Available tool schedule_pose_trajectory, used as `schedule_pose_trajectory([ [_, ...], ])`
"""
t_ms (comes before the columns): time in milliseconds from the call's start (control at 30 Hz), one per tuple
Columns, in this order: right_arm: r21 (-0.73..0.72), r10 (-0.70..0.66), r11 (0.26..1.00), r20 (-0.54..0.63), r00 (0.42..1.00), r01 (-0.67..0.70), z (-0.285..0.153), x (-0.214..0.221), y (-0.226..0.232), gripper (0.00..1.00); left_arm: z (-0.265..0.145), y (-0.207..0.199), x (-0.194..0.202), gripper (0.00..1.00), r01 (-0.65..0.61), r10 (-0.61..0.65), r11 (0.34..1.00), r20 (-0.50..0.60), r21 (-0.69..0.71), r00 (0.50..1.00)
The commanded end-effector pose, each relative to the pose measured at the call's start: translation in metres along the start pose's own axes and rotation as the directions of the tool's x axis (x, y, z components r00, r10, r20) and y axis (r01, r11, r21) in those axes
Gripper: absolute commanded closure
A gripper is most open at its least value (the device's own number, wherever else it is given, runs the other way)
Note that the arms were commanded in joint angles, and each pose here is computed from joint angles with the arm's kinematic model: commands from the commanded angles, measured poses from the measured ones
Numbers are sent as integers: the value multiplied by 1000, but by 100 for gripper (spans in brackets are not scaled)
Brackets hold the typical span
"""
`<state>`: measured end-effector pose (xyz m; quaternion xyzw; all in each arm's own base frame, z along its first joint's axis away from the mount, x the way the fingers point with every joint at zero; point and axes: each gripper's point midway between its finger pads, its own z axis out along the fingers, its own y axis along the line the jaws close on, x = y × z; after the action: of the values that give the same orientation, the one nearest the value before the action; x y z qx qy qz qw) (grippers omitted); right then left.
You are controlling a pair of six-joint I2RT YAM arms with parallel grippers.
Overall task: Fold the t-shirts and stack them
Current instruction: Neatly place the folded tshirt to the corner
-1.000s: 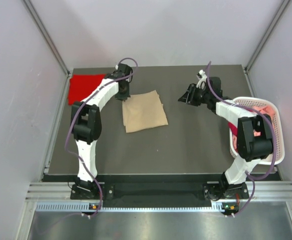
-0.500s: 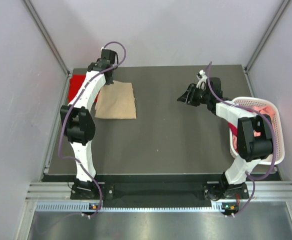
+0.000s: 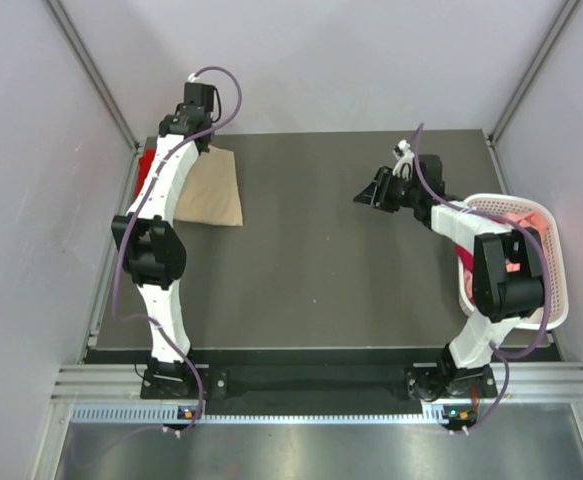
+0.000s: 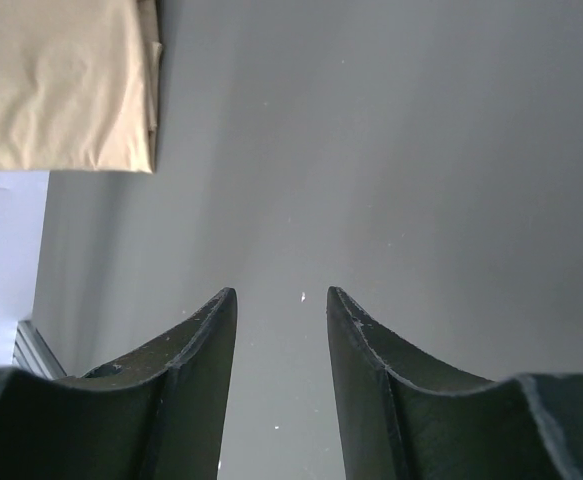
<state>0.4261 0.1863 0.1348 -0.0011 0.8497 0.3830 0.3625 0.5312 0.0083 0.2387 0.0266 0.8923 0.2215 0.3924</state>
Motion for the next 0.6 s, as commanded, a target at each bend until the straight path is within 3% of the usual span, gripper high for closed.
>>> schedule_pose_trajectory([
  [0, -39, -47, 998, 55, 997, 49, 3, -22, 5, 58, -24, 36, -46, 100, 42, -30, 996, 144, -76, 989],
  [267, -40, -46, 998, 54, 997, 48, 2, -23, 5, 58, -16, 57, -58, 100, 56, -29, 989, 190, -135, 981],
  [567, -27, -48, 998, 50, 998, 49, 5, -23, -1, 57, -6, 71, -75, 100, 110, -83, 988, 232, -108, 969],
])
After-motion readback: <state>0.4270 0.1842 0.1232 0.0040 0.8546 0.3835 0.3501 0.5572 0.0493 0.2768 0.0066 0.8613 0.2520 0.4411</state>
